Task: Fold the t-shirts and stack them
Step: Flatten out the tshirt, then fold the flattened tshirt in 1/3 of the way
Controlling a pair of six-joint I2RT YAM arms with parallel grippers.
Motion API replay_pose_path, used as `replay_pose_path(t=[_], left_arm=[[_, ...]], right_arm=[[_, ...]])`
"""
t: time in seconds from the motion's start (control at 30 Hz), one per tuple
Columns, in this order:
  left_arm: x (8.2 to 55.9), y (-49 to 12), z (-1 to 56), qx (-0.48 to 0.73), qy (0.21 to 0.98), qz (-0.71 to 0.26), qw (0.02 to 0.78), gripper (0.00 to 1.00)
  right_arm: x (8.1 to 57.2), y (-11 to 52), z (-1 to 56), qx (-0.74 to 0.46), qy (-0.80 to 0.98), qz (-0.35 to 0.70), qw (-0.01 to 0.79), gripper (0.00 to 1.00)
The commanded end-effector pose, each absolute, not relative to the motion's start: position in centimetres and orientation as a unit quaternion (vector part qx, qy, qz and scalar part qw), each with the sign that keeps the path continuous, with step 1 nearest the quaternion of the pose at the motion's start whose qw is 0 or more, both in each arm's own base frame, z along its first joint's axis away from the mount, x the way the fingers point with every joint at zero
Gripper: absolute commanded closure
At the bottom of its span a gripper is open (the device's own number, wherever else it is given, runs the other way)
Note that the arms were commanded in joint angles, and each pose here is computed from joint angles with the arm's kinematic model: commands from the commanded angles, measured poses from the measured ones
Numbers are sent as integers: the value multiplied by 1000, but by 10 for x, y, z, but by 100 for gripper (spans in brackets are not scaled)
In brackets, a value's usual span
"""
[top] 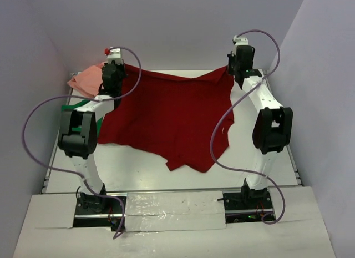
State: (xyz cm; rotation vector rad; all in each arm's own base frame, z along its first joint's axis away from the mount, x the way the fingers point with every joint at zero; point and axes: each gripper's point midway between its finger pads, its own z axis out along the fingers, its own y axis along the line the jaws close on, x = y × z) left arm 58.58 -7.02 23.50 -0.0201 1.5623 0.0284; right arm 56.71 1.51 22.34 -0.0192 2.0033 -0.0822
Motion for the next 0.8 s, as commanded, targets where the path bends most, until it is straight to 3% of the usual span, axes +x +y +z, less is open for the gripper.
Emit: replay_pose_path(t=[0.0, 0.2, 0.3, 0.4, 0.63, 0.67, 0.73, 0.77], left_arm=[[603, -63, 304, -29, 600, 75, 796, 100], [592, -42, 314, -99, 531, 142, 830, 100], [595, -40, 300, -102, 606, 93, 784, 100], [585, -55, 269, -74, 714, -40, 695, 100], [486, -53, 268, -13, 741, -66, 668, 100], [467, -50, 292, -9, 724, -75, 686, 100], [442, -50, 292, 10, 723, -91, 685, 100], [422, -48, 323, 9, 693, -92, 715, 100]], right_arm=[[595, -7, 288, 29, 773, -88, 627, 100], [595, -9, 319, 72, 723, -72, 683, 100], [591, 3, 316, 52, 759, -42, 648, 100], [568, 11, 292, 42, 803, -23, 595, 100], [476, 24, 295, -30, 816, -13, 578, 100], [462, 26, 290, -38, 817, -12, 576, 100], [431, 31, 341, -48, 771, -13, 635, 100], [420, 31, 347, -46, 761, -19, 646, 100]])
